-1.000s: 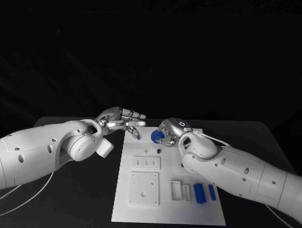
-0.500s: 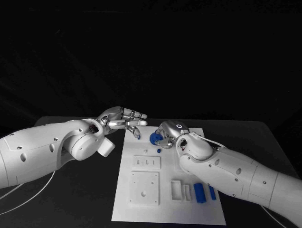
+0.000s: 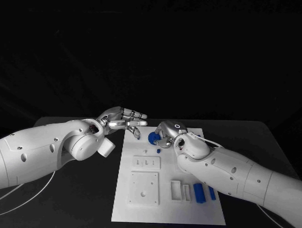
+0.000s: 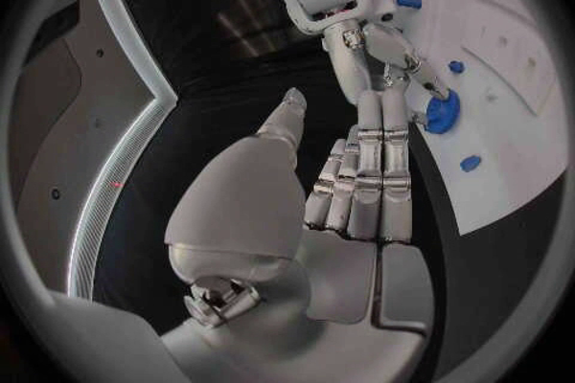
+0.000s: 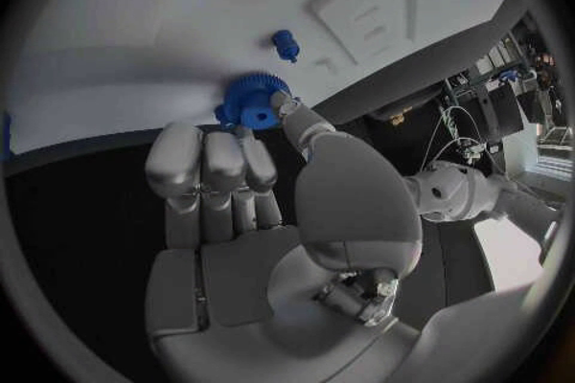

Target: Assemble the parts on the task board

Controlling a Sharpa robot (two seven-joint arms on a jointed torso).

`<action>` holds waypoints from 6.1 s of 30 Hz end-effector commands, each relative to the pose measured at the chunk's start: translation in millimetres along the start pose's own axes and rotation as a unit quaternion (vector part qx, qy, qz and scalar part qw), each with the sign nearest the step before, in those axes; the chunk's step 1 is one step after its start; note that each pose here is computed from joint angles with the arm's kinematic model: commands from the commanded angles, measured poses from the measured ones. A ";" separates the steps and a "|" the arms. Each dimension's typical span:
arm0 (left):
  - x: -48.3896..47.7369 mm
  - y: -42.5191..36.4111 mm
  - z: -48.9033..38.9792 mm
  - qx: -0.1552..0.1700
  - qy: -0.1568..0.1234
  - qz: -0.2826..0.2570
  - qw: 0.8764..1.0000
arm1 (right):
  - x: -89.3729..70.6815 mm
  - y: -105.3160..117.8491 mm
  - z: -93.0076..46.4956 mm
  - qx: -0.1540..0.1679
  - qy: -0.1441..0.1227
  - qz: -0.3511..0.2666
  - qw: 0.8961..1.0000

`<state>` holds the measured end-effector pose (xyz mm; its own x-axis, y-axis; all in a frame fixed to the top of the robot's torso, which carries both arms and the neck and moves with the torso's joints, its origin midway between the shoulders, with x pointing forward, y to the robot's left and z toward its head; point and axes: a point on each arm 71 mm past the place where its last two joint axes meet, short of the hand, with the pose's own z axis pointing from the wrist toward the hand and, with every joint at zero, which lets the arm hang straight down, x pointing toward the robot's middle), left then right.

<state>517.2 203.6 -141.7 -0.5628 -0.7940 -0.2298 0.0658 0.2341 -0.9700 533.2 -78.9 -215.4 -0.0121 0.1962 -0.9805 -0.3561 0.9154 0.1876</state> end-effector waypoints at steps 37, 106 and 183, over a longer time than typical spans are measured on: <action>0.5 2.1 2.4 -0.001 0.006 -0.001 1.000 | 8.4 -6.8 -0.7 0.006 0.037 0.013 0.999; -19.9 18.9 -10.5 0.015 -0.072 -0.033 0.997 | -26.3 -211.1 -62.3 0.063 0.016 0.123 0.990; -15.1 23.2 -7.6 0.001 -0.052 -0.035 0.998 | -4.7 -185.2 -47.9 0.069 0.006 0.128 0.989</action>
<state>521.5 228.3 -160.5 -0.4641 -0.8695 -0.1690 0.0278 0.1764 -0.9839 555.1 -268.2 -249.5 -0.1034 0.4397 -0.8922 -0.2080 0.8676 0.4516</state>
